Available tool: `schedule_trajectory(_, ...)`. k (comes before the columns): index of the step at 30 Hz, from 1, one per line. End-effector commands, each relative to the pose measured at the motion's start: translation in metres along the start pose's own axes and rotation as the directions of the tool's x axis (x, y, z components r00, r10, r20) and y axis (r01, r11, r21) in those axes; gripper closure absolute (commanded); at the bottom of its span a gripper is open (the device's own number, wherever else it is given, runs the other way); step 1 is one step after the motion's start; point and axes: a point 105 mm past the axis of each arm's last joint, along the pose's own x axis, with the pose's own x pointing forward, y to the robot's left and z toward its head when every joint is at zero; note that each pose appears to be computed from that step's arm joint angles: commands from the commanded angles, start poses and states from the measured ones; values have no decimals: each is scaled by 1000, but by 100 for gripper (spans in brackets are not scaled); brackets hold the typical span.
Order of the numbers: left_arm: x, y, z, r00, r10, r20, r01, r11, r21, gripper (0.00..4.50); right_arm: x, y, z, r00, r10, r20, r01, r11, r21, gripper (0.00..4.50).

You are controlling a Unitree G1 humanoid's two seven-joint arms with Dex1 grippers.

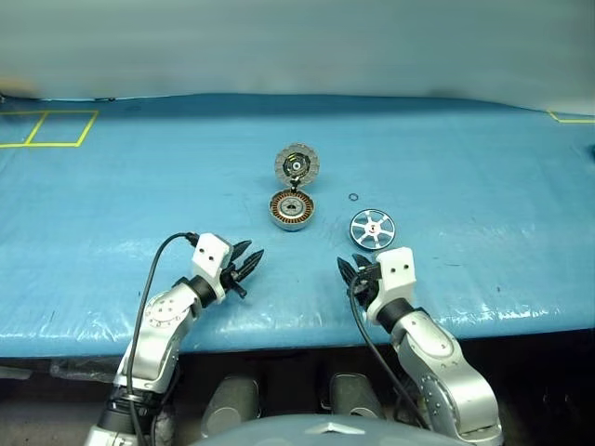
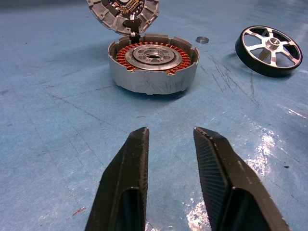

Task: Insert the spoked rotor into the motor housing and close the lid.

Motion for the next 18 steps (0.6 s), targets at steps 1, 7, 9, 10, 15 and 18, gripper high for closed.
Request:
schedule_trajectory(1, 1, 3, 14, 999, 5, 42, -6, 999, 36, 169, -2, -1, 13, 998, -9, 55, 10, 1000, -12, 176)
schedule_trajectory(7, 1, 4, 15, 999, 3, 40, -5, 999, 38, 0, -3, -1, 11, 999, -10, 49, 10, 1000, -15, 2)
schedule_trajectory(9, 1, 4, 15, 999, 2, 38, -4, 999, 40, 0, -3, -1, 11, 999, -9, 48, 10, 1000, -17, 2)
schedule_trajectory(10, 1, 4, 15, 999, 2, 38, -4, 999, 41, 0, -3, 0, 10, 999, -10, 46, 11, 1000, -23, 2)
schedule_trajectory(15, 0, 4, 14, 999, 2, 39, -4, 999, 39, 0, -3, -4, 9, 998, -47, 44, 50, 997, -64, 2)
schedule_trajectory(18, 0, 3, 13, 1000, -6, 30, 5, 999, 32, 0, -3, -2, 9, 998, -35, 45, 37, 998, -57, 2)
